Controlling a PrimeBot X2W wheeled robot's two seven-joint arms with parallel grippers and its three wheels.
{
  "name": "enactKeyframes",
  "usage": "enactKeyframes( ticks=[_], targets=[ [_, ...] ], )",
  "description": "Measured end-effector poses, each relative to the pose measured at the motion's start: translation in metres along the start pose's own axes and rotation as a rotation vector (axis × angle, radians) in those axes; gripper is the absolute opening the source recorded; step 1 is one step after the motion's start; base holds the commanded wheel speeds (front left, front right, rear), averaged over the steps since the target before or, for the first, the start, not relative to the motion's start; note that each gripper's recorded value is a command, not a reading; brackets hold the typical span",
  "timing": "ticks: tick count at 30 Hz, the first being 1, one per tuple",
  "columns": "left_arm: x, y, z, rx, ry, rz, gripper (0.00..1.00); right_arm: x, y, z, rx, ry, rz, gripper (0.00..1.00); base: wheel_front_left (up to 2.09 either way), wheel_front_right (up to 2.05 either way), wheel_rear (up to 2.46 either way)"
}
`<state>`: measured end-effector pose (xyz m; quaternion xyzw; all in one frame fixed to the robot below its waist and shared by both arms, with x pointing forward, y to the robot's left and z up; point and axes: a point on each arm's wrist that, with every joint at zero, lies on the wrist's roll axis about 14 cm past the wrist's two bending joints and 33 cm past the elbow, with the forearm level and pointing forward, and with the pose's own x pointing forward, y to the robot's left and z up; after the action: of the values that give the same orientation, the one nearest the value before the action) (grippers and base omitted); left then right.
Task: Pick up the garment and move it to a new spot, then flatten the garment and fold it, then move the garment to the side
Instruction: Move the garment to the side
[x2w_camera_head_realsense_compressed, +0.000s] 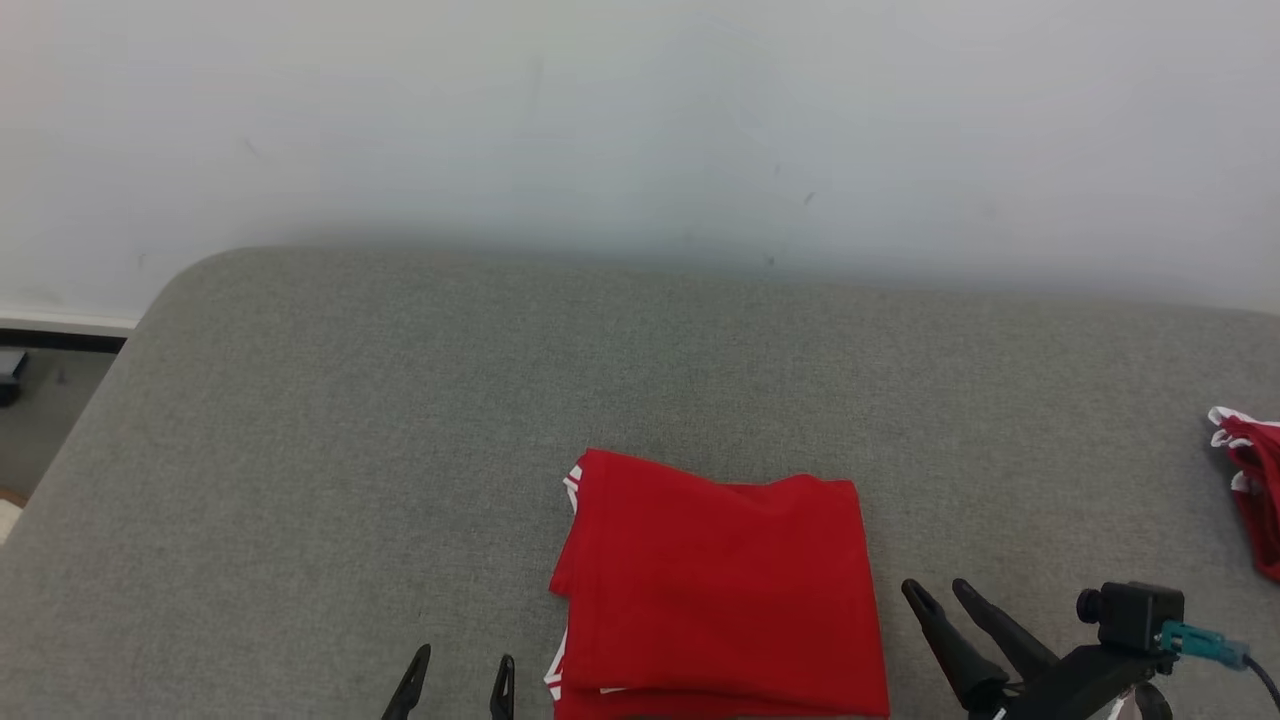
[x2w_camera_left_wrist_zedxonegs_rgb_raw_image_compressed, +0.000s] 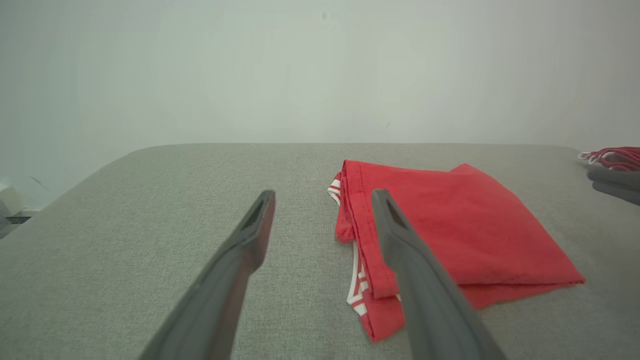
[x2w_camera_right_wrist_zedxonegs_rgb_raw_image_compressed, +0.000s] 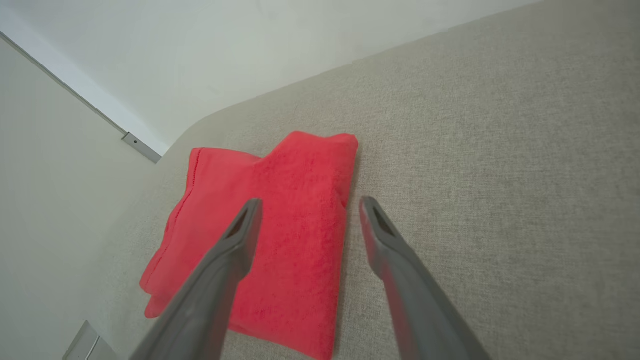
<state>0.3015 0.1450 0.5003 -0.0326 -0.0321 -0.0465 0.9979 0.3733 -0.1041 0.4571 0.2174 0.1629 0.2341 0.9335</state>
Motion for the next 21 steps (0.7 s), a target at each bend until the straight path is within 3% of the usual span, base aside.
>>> enactKeyframes(
  ticks=[21],
  targets=[
    [0.028,0.007,-0.015,0.008,0.054,0.022,1.00,0.044,-0.014,-0.041,0.144,0.276,0.020,1.00,0.00,0.00,0.00]
  ],
)
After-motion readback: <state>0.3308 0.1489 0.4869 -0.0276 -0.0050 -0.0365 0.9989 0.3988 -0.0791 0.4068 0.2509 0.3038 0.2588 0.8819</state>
